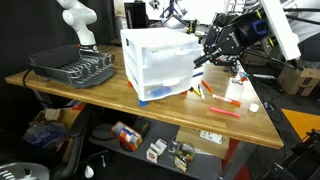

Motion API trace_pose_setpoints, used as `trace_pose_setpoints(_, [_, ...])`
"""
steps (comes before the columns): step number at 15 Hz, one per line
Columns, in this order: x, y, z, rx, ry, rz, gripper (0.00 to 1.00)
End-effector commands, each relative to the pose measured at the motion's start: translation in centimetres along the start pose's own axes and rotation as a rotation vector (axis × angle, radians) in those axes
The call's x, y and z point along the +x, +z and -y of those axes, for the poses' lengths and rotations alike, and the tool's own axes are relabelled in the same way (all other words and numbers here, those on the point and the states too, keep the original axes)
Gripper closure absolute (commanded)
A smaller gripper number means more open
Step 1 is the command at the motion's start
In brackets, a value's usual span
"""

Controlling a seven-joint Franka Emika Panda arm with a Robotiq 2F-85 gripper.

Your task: Open the top drawer of the plastic cabinet

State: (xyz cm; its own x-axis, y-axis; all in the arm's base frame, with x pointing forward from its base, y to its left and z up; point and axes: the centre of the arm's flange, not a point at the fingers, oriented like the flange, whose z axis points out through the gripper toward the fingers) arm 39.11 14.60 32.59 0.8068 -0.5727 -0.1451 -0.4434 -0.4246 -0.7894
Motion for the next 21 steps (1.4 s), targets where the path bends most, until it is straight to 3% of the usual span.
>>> trace_pose_setpoints(1, [0.8,-2.6,2.1,0.038,-0.015,0.023,0.67])
trace_pose_setpoints(4, [0.8,-2.9,3.0,0.069,-0.043,0.030,0.53])
trace_pose_setpoints(11, [1.2,-3.4,4.8,0.133,-0.095,0.031,0.03])
trace_pose_setpoints(13, [1.5,-3.6,5.8,0.154,-0.106,0.025,0.00])
trace_pose_setpoints(14, [0.5,-1.7,4.6,0.136,-0.085,0.015,0.07])
trace_pose_setpoints(15, [0.6,-1.8,5.0,0.146,-0.089,0.014,0.01])
trace_pose_setpoints(21, [0.6,-1.8,5.1,0.151,-0.094,0.017,0.00])
